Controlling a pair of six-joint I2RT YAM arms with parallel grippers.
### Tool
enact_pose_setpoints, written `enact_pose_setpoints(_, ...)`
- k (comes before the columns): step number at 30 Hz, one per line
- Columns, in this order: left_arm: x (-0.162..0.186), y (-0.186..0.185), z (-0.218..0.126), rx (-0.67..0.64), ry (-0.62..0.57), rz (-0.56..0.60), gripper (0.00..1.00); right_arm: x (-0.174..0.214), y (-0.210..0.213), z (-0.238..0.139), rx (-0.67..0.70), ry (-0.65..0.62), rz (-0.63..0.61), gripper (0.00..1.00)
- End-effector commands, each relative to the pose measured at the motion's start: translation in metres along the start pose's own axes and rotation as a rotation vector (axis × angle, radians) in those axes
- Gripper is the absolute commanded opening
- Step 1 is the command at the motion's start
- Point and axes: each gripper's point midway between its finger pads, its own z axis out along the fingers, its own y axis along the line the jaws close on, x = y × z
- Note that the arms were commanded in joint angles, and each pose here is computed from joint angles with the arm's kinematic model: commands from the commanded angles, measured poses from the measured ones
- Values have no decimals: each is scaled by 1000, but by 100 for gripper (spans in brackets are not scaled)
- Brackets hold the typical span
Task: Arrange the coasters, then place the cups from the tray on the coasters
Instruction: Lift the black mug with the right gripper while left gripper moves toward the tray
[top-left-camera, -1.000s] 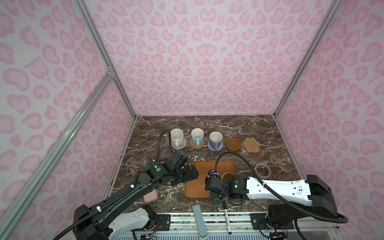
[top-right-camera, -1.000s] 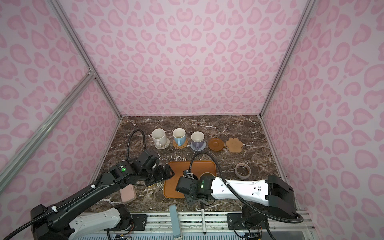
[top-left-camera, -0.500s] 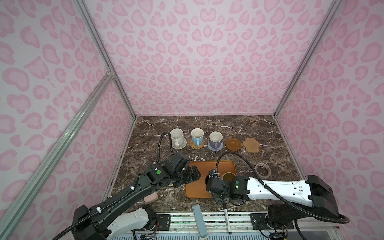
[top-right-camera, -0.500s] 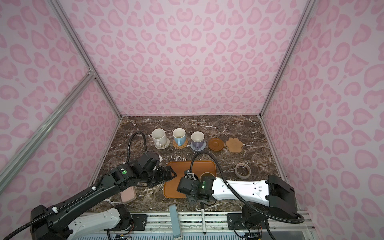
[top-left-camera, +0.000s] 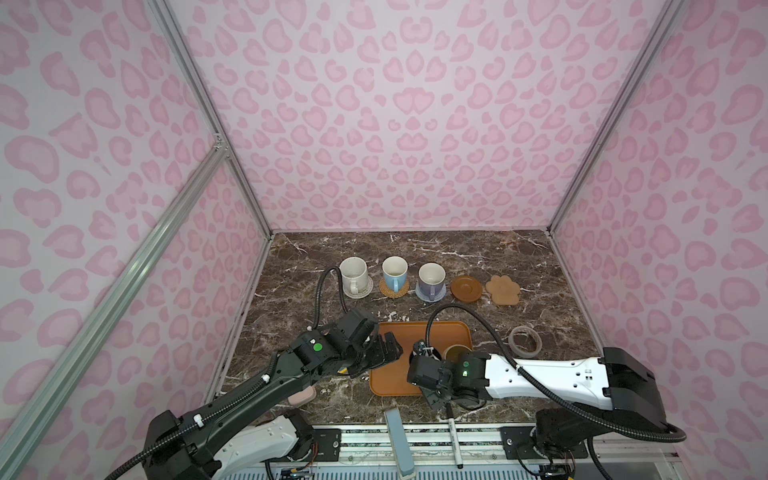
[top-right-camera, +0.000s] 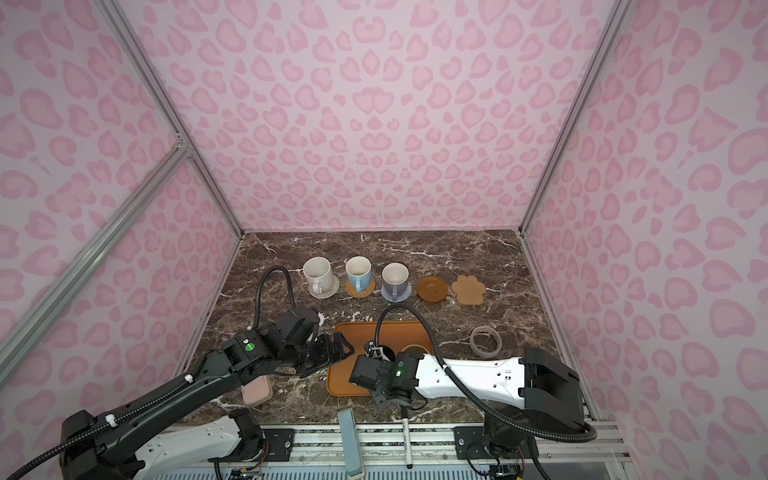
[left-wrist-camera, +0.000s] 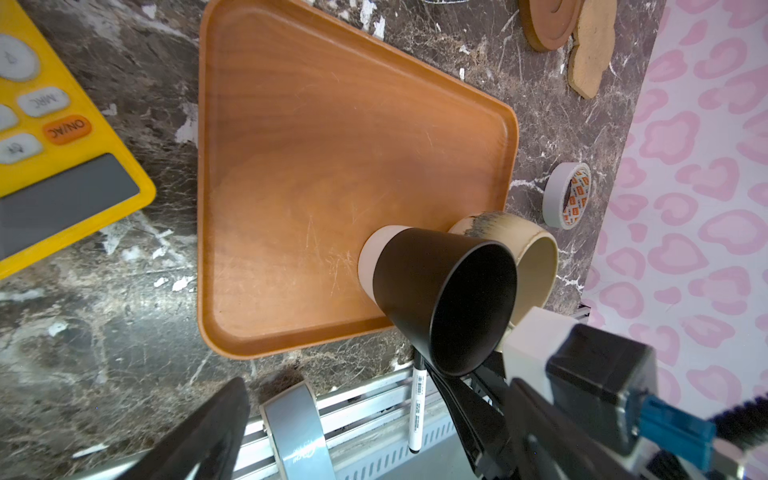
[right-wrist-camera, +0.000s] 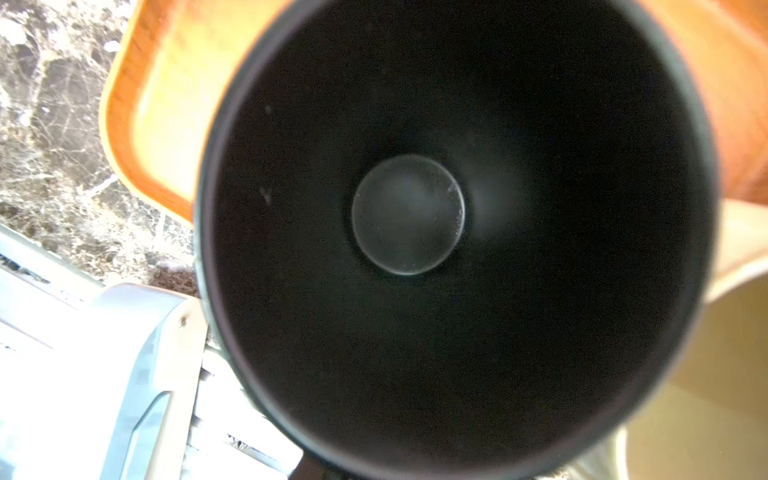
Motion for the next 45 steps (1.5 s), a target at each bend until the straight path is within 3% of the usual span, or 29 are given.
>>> enact_pose_setpoints(1,-1,2,1,0,-12,-12,98,-6,0,-1,9,-27,-7,23)
enact_pose_setpoints(15,-7,-6,-4,35,-47,-17,98,-14,7,-8,-27,-52,-14,0)
enact_pose_setpoints(32,-28,-27,-29,160,-185,-52,97,-35,14,-34,-73,-132,26,0)
enact_pose_setpoints(45,-47,-54,-62,261,-299,-20,98,-59,-17,-64,-74,-204,111,0)
